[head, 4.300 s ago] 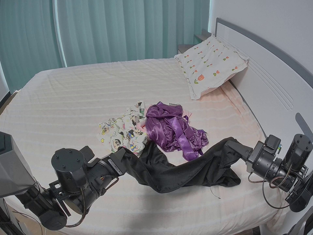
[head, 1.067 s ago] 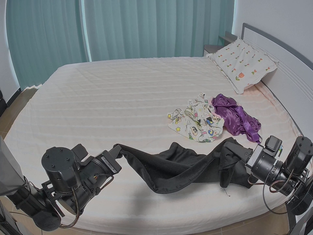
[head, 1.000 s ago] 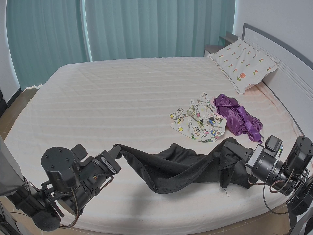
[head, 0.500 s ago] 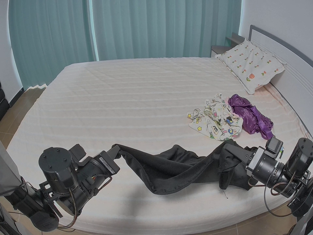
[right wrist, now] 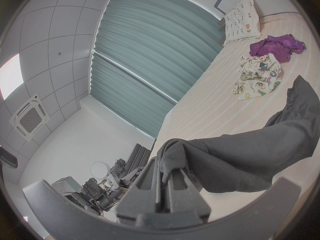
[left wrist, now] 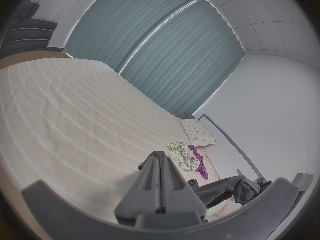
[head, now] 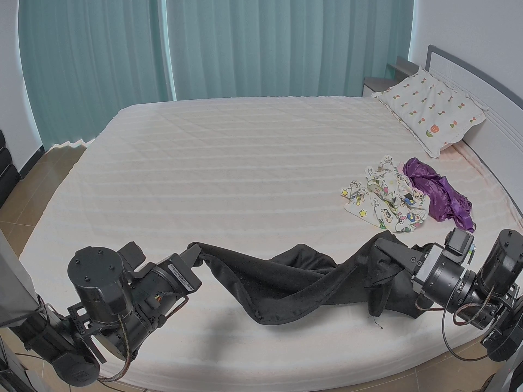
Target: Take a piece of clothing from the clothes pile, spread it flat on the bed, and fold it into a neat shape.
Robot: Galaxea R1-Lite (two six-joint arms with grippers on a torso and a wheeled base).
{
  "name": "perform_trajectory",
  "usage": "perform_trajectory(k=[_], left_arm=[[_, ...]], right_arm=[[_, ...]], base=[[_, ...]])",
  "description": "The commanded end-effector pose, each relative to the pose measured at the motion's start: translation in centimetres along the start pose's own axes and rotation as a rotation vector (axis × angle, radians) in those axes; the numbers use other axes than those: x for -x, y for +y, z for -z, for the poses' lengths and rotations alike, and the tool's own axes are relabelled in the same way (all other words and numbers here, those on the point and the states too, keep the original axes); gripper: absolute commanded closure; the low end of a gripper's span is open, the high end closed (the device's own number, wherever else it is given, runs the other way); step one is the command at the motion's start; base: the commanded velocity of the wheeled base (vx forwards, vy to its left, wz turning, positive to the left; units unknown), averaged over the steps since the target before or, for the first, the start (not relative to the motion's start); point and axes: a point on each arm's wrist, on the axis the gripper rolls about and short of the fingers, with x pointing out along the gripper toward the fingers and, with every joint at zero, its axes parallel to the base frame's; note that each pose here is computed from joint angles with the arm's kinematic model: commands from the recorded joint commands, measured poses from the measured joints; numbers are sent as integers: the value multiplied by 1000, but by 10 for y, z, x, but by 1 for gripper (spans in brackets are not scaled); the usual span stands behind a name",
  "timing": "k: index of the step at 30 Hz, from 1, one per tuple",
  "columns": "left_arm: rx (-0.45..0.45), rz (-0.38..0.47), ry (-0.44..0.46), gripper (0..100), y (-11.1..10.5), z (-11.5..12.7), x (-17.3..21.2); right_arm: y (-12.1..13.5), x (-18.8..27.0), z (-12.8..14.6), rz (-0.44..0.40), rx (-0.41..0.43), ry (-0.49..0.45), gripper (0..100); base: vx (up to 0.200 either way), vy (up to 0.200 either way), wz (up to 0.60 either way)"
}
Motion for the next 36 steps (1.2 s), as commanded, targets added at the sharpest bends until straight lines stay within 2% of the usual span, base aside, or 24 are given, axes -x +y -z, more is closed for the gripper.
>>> perform_trajectory(k=[1, 6, 17, 24, 30, 33, 36], left_arm=[[-4, -6, 7, 100, 1, 2, -1], [-6, -12, 16, 100, 2, 5, -3], [-7, -3, 15, 100, 1, 4, 0], [-14, 35, -15, 100, -7, -5, 8], [-19, 120, -29, 100, -22, -15, 32], [-28, 132, -56, 100, -27, -25, 40], [-30, 167, -100, 100, -33, -39, 53]], right_arm=[[0, -1, -1, -3, 0, -5, 100], [-1, -1, 0, -4, 0, 1, 100], [2, 2, -3, -15, 1, -16, 100], [16, 15, -13, -81, 16, -68, 100], [35, 34, -24, -175, 37, -126, 100], [47, 47, -32, -220, 59, -168, 100], [70, 63, -48, -289, 74, -228, 100]], base=[[0, 0, 0], [0, 0, 0], [-200, 0, 0], [-200, 0, 0], [-200, 0, 0], [-200, 0, 0], [-200, 0, 0]])
